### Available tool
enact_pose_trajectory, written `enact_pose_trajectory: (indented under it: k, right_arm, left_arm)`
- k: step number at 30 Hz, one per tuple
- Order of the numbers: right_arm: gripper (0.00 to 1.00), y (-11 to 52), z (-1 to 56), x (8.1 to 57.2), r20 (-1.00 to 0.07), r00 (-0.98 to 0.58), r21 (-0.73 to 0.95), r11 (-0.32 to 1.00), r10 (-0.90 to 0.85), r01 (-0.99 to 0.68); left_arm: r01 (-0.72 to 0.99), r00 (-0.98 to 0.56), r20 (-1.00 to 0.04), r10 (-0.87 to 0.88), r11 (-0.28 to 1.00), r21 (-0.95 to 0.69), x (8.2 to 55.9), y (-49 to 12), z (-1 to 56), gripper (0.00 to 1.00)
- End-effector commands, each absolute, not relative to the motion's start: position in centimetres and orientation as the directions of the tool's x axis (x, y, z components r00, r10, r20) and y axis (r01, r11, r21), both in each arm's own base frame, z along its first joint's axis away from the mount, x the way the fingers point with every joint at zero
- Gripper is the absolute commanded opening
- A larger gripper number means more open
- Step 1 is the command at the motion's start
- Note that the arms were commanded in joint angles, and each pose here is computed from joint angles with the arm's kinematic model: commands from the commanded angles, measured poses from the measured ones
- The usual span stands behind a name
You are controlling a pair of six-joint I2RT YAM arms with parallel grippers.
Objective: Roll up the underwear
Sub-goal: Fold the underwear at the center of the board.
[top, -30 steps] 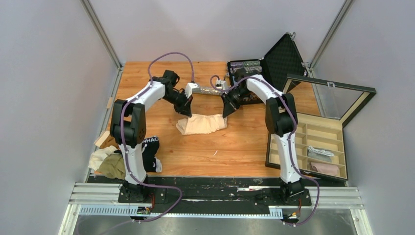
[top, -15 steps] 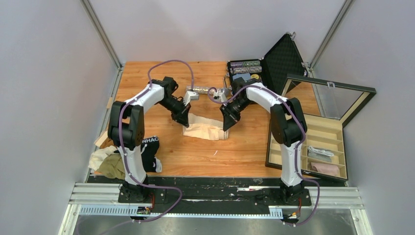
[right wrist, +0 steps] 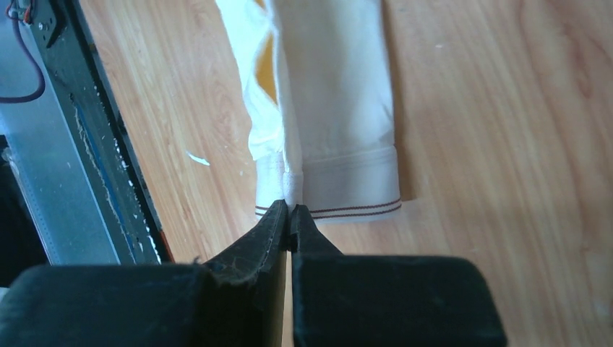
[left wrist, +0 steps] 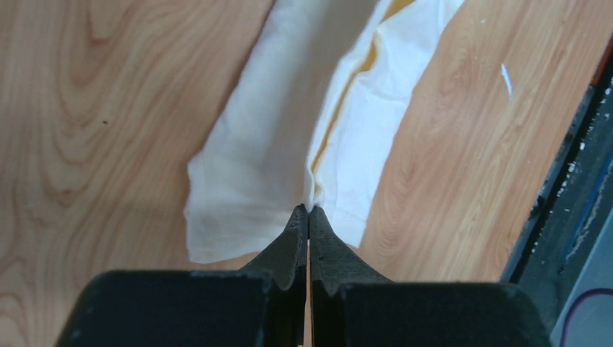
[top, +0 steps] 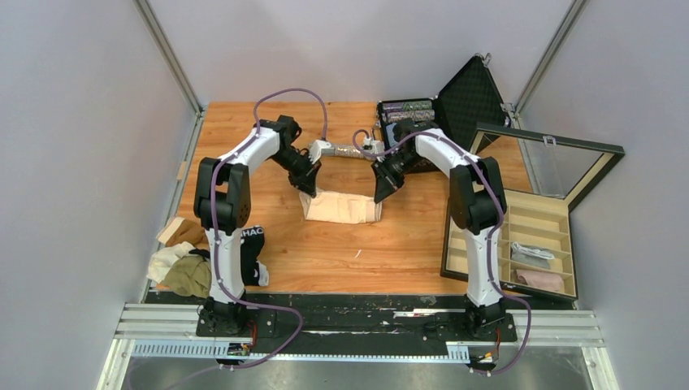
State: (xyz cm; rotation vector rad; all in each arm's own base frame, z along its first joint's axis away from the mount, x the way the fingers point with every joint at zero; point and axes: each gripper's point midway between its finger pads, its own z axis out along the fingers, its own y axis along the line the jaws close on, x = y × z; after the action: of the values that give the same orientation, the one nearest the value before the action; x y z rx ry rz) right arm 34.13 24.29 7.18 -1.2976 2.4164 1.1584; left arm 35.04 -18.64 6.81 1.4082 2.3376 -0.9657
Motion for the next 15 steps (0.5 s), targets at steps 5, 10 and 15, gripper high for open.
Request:
enact_pose_trajectory:
  k: [5, 10, 15]
  right_arm:
    - [0.0, 23.9, 3.4, 38.0, -0.436, -0.66, 0.567, 0.382, -0.612, -0.73]
    - [0.0, 25.3, 3.8, 40.6, -0.482, -0.645, 0.547, 0.372, -0.592, -0.75]
    - [0.0, 26.0, 5.4, 40.3, -0.509, -0.618, 0.523, 0.355, -0.599, -0.775]
  left_arm:
    - [0.811, -0.584, -0.477, 0.657, 0.459, -0.362, 40.2, -18.4, 3.6, 0.0]
    - [0.789, -0.612, -0.441, 0.656, 0.475, -0.389, 39.9, -18.3, 1.9, 0.0]
    - [0.787, -0.616, -0.441, 0.653, 0.49, -0.375, 39.3, -18.0, 1.4, 0.0]
